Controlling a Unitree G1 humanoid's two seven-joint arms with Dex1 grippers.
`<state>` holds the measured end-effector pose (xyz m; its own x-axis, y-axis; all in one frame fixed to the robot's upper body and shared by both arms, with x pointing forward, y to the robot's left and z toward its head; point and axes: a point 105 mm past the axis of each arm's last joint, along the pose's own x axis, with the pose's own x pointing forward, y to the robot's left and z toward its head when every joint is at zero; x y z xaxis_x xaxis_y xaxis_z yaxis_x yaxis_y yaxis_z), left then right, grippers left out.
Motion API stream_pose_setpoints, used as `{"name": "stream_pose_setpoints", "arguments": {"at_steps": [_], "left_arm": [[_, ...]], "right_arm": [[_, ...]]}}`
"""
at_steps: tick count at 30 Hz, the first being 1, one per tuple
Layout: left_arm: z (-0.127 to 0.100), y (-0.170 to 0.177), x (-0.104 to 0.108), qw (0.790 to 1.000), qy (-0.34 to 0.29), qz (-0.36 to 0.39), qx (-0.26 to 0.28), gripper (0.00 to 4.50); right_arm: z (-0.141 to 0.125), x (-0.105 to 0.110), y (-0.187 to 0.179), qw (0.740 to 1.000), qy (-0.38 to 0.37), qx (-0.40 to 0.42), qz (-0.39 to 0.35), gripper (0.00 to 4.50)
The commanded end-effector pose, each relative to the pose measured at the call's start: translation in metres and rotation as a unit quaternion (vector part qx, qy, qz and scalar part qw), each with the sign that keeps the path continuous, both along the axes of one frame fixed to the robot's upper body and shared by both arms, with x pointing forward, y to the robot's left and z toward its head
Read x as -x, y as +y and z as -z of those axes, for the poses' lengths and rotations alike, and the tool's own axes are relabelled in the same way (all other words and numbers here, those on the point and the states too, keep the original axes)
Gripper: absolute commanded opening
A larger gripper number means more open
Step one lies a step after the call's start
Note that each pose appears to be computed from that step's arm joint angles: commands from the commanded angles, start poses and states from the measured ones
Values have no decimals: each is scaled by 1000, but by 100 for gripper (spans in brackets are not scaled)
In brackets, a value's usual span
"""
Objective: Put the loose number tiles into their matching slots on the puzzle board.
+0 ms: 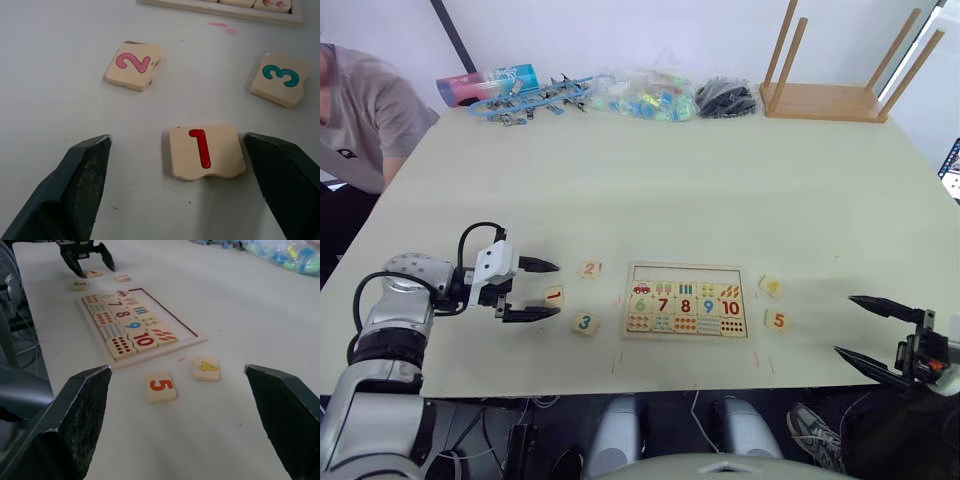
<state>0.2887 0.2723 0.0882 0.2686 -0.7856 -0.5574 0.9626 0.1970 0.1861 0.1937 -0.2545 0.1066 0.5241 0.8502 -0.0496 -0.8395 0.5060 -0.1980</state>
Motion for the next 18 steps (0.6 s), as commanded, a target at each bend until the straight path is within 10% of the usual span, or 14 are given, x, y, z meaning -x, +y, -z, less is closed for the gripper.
{"name": "stream_pose_setpoints", "arguments": {"at_steps": [1, 5, 18], "left_arm": [[15, 4, 14, 999, 41, 13, -12, 363], [19, 5, 19, 999, 46, 17, -14, 156], [5, 9, 25, 986, 24, -139, 89, 149]], "right_arm": [[-9, 0, 0, 1000, -24, -1, -4, 450], [-9, 0, -1, 1000, -26, 0, -6, 450], [-10, -6, -2, 1000, -25, -2, -15, 450]]}}
